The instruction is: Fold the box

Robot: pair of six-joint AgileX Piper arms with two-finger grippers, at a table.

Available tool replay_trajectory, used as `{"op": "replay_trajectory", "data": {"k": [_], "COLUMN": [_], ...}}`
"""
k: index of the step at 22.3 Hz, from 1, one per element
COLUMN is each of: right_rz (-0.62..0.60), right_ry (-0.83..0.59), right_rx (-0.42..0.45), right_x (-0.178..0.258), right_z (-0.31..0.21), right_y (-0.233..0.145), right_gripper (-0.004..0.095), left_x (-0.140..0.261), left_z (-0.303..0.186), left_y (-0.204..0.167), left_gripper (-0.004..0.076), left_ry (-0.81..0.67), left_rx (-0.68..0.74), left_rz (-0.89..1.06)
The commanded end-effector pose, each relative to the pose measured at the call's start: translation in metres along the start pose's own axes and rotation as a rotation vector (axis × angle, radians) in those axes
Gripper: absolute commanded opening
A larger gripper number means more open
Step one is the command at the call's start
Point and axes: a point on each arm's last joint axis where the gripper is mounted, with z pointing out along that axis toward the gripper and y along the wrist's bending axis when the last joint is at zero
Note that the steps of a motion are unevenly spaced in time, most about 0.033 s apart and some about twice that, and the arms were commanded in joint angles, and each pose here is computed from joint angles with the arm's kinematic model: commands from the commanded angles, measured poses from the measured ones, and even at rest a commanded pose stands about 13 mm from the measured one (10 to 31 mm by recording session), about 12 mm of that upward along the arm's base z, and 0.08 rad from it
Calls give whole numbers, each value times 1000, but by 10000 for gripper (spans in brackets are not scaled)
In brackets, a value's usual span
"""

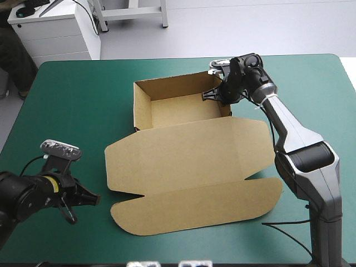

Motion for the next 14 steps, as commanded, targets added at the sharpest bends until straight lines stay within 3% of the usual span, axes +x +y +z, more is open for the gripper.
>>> {"op": "replay_trajectory", "data": {"k": [1, 5, 9, 14], "right_rz": [40, 116, 216, 361], "right_ry": [-110, -153, -200, -64], "right_rx": [58, 70, 134, 292], "right_x": [-9, -9, 0, 58], "right_z": [-59, -80, -112, -121], "right_y": [-27, -57, -112, -193], "right_gripper": [-19, -19, -19, -19], "left_x": [14, 36, 56, 59], "left_z": [-9, -8, -8, -7], "left_y": [3, 5, 7, 7], "left_gripper": [-8, -8, -8, -8], "left_ry": [-111, -113, -125, -129], "left_rx": [5, 7, 7, 6], "left_rz": [-31, -35, -39, -38]}}
